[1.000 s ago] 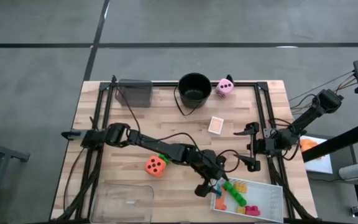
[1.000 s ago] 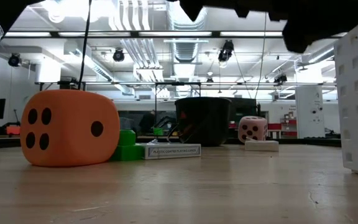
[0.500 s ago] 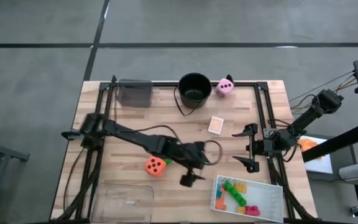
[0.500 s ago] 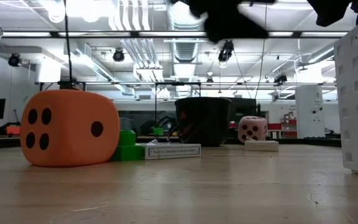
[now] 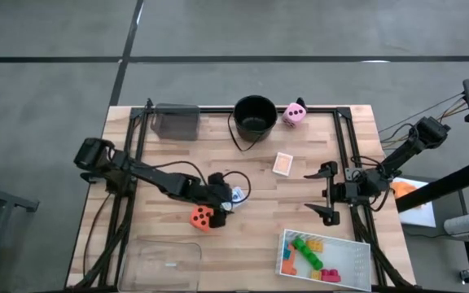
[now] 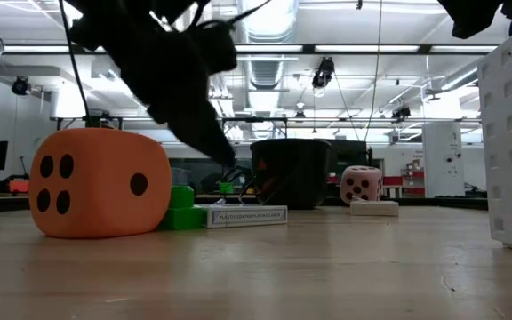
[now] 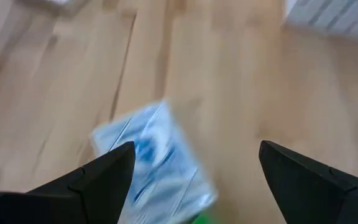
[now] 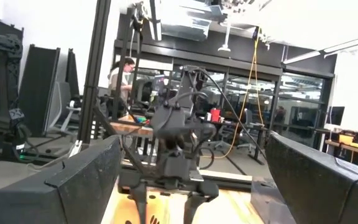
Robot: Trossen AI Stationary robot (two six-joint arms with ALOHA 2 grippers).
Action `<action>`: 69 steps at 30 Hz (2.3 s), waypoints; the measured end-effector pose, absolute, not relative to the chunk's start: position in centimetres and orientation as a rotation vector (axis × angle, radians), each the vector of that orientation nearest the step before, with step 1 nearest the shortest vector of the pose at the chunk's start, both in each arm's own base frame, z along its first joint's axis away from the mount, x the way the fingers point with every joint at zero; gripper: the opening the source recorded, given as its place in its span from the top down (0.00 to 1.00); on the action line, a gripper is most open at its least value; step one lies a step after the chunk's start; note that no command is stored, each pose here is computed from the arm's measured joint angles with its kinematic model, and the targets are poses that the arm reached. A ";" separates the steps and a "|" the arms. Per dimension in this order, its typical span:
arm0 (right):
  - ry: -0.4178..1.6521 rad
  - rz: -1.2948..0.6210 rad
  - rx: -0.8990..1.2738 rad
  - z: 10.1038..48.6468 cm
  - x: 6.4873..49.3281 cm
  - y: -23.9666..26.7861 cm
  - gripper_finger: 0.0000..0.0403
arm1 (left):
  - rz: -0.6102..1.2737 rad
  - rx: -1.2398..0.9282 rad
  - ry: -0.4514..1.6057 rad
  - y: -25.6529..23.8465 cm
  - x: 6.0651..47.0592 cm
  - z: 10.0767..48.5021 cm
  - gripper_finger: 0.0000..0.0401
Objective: Pick & Place Toys
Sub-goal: Put the green game piece into the white bin
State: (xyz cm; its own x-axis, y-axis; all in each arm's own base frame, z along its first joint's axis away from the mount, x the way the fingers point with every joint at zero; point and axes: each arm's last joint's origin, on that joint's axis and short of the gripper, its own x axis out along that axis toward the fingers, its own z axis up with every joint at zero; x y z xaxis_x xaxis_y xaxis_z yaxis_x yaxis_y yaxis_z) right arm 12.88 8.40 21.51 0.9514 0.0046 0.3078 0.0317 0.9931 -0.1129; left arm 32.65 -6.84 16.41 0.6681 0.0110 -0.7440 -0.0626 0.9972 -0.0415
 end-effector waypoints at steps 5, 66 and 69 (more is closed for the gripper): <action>-0.309 -0.022 -0.120 21.5 12.9 8.4 0.04 | 0.126 -0.026 0.963 -5.7 32.2 16.2 0.14; -0.280 -0.035 -0.135 21.1 13.1 8.5 0.04 | -0.176 0.233 1.156 -7.4 30.2 15.3 0.35; -0.280 -0.034 -0.135 21.1 13.1 8.5 0.04 | -0.171 0.233 1.157 -7.3 30.2 15.3 0.35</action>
State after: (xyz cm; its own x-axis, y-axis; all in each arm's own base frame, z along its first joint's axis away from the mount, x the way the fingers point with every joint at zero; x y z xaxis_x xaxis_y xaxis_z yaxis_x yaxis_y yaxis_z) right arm 13.10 8.50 21.14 0.9606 -0.0149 0.2774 0.0524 0.9904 -0.1281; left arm 30.18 -7.27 15.27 0.3931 -0.0136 -0.9194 0.2532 0.9628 0.0940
